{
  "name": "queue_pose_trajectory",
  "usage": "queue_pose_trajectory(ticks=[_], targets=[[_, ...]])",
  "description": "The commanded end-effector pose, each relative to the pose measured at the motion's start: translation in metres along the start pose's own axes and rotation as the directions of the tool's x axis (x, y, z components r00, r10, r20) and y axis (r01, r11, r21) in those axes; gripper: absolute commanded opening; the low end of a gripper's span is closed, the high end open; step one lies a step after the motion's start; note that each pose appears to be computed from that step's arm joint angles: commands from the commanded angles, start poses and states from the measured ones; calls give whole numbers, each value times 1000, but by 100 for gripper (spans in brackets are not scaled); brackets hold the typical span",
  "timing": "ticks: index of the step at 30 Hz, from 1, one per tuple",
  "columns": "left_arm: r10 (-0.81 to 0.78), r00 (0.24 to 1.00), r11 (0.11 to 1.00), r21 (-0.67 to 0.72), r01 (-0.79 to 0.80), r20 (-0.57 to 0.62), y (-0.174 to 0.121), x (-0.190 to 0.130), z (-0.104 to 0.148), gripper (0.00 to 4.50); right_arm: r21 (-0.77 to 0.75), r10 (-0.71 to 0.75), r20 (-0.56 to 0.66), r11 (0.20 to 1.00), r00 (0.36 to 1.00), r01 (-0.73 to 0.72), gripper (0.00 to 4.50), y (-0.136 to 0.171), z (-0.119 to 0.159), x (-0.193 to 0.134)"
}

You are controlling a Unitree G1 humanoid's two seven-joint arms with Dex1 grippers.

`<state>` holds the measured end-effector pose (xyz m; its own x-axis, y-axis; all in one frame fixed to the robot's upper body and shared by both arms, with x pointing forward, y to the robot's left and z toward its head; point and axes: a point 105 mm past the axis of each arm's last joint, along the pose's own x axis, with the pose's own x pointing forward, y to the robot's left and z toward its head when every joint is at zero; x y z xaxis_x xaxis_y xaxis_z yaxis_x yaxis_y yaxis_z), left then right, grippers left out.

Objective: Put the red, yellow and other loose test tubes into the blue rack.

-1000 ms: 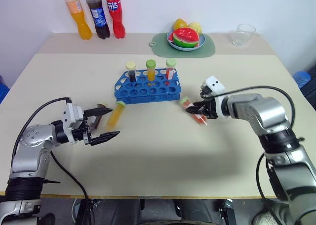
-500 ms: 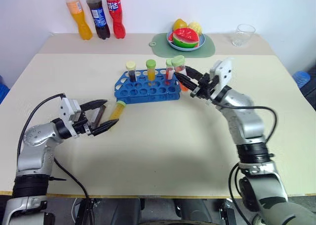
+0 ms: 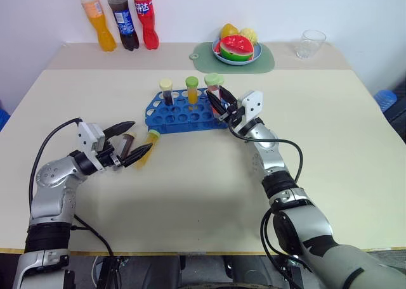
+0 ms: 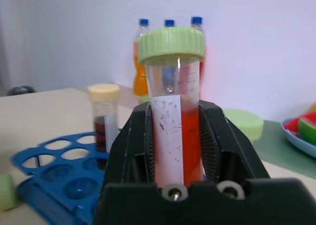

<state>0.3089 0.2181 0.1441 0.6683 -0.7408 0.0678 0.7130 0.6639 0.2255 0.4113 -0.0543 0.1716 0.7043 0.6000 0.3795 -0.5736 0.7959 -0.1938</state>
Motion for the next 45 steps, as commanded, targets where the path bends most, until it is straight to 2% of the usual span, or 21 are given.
queue_pose_trajectory(ticks=[1,8,18,22,26,30,35,37,38,39,42,43,45], targets=[[23,999,999,47,-25,31,5,-7,16,450,-11,-14,47,1000,999,15,77,2,6,6],[35,999,998,53,-36,22,6,-12,20,450,-10,-67,-3,998,998,67,77,-3,-12,-3],[35,999,998,55,-36,15,7,-12,22,450,-7,-109,-22,994,994,109,77,-11,-19,-8],[36,999,998,53,-37,16,8,-12,23,450,88,-161,-8,983,987,161,77,-9,-22,-8],[33,999,998,52,-34,13,8,-13,24,450,205,-275,0,941,961,269,77,-14,-25,-8],[32,999,998,48,-32,11,8,-14,27,450,234,-335,-18,915,942,330,77,-14,-33,-13],[41,999,999,32,-42,20,9,-15,30,450,225,-337,-29,915,941,335,77,-10,-41,-23],[40,999,999,25,-40,17,7,-15,30,450,205,-316,-10,928,949,311,181,-10,-40,-27],[40,999,999,20,-41,15,7,-15,29,450,189,-306,-1,935,952,301,212,-9,-38,-28],[41,999,999,15,-41,15,6,-16,29,450,171,-293,5,942,956,288,274,-8,-37,-28],[51,998,999,-9,-50,26,6,-15,30,450,43,-259,16,965,966,258,424,-7,-33,-30],[56,998,998,-18,-55,30,6,-15,31,450,1,-246,22,969,969,246,449,-7,-31,-30],[66,997,997,-54,-64,47,7,-14,35,450,-84,-214,11,973,977,214,449,-7,-32,-34]])
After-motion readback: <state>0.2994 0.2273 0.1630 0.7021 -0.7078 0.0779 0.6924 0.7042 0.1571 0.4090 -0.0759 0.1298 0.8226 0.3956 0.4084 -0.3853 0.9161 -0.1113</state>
